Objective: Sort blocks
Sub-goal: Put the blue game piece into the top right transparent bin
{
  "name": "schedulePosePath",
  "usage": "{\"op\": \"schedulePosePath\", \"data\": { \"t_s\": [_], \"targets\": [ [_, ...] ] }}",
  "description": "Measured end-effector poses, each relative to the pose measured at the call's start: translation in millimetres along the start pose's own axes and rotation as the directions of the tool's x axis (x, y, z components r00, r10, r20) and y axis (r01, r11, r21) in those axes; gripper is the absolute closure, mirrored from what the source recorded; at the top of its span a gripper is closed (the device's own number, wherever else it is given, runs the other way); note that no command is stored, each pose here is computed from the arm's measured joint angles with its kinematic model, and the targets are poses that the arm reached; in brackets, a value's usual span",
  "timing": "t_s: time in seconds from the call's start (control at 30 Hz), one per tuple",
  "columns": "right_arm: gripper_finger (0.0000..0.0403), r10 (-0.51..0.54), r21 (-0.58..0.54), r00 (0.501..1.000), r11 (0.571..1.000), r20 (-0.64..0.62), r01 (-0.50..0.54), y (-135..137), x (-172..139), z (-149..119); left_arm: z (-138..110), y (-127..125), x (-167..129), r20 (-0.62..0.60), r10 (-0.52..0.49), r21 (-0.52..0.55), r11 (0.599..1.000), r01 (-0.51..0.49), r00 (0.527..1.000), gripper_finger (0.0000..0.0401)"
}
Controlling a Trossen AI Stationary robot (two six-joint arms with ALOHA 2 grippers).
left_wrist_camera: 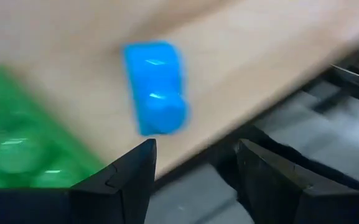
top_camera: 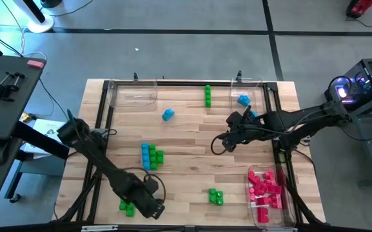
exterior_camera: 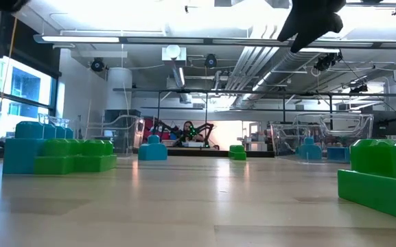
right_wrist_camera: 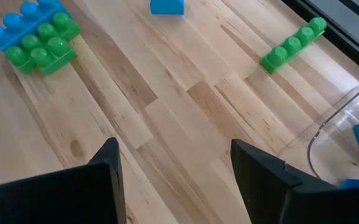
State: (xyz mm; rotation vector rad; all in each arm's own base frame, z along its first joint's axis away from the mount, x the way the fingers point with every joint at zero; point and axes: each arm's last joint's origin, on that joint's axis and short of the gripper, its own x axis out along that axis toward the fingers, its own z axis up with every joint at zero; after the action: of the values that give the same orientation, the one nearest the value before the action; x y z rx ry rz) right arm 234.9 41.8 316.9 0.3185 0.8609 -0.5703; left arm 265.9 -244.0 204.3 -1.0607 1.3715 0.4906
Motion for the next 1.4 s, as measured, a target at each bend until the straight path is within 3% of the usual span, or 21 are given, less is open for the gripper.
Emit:
{"op": "schedulePosePath", "data": {
  "t_s": [0.1, 0.17, 0.37, 0.67, 1.0, 1.4],
  "targets": [
    [0.0229, -0.001, -0.003, 1.000, 1.000, 0.000, 0.001, 0, 0, 0, 1, 1, 6, 0.020, 0.124, -0.029, 0.992, -0.123, 0.992, 0.0192],
    [0.0229, -0.001, -0.005, 1.000, 1.000, 0.000, 0.001, 0, 0, 0, -1, 1, 11, 0.023, 0.147, -0.026, 0.989, -0.146, 0.989, 0.0192],
    [0.0229, -0.009, -0.029, 1.000, 1.000, 0.001, 0.009, -2, 1, 2, -3, -4, 20, 0.025, 0.106, -0.018, 0.994, -0.106, 0.994, 0.0192],
    [0.0229, -0.015, -0.041, 1.000, 0.999, 0.001, 0.015, -4, 2, 3, -4, -3, 45, 0.034, 0.139, -0.061, 0.989, -0.137, 0.990, 0.0192],
    [0.0229, -0.015, -0.041, 1.000, 0.999, 0.001, 0.015, -4, 2, 3, 0, 2, 47, 0.084, 0.169, -0.094, 0.982, -0.161, 0.982, 0.0192],
    [0.0229, -0.014, -0.040, 1.000, 0.999, 0.000, 0.014, -4, 2, 3, -2, 3, 60, 0.055, 0.183, -0.085, 0.980, -0.178, 0.982, 0.0192]
  ]
}}
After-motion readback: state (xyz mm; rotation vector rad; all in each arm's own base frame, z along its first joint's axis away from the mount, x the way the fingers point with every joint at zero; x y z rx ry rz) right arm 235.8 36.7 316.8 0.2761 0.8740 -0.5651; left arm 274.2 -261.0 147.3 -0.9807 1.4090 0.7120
